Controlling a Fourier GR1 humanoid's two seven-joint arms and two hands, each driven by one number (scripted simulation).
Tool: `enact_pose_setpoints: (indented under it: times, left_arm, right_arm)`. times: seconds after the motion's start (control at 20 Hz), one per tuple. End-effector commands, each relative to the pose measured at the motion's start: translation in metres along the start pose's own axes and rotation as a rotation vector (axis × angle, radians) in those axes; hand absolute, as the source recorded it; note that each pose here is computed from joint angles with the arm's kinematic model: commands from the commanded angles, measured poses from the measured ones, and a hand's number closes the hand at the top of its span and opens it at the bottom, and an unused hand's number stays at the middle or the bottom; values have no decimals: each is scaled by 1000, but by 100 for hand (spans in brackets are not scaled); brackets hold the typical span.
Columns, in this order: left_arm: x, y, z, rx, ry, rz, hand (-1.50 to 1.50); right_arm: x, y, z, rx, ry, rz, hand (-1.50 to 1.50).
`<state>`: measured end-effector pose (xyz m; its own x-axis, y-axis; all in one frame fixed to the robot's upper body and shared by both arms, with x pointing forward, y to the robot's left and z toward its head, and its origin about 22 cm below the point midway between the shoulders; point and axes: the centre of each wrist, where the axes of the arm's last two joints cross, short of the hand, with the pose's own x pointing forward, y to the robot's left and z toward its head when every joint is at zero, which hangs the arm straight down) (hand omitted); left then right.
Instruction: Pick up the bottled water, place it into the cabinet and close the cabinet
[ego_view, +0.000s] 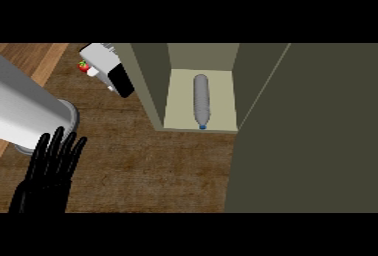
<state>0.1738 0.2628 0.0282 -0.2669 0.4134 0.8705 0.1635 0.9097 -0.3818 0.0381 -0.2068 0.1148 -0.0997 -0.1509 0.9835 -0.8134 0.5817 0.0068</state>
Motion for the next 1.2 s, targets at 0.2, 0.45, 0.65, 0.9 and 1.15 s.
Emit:
enact_pose_setpoints:
  times: [0.2,0.45,0.65,0.9,1.15]
  left_arm:
    - [29,23,9,-26,1,-7,-150]
    - [43,29,13,-72,-3,14,-150]
    - [50,44,18,-78,8,-1,-150]
    - [55,39,9,-133,-4,12,-150]
    - [55,46,11,-139,12,6,-150]
  right_arm:
    - [28,26,-26,52,-105,-58,150]
    - [19,26,-34,97,-108,-71,150]
    - [15,22,-37,99,-86,-54,150]
    - [12,15,-41,148,-56,-19,150]
    - [10,8,-44,169,-44,37,150]
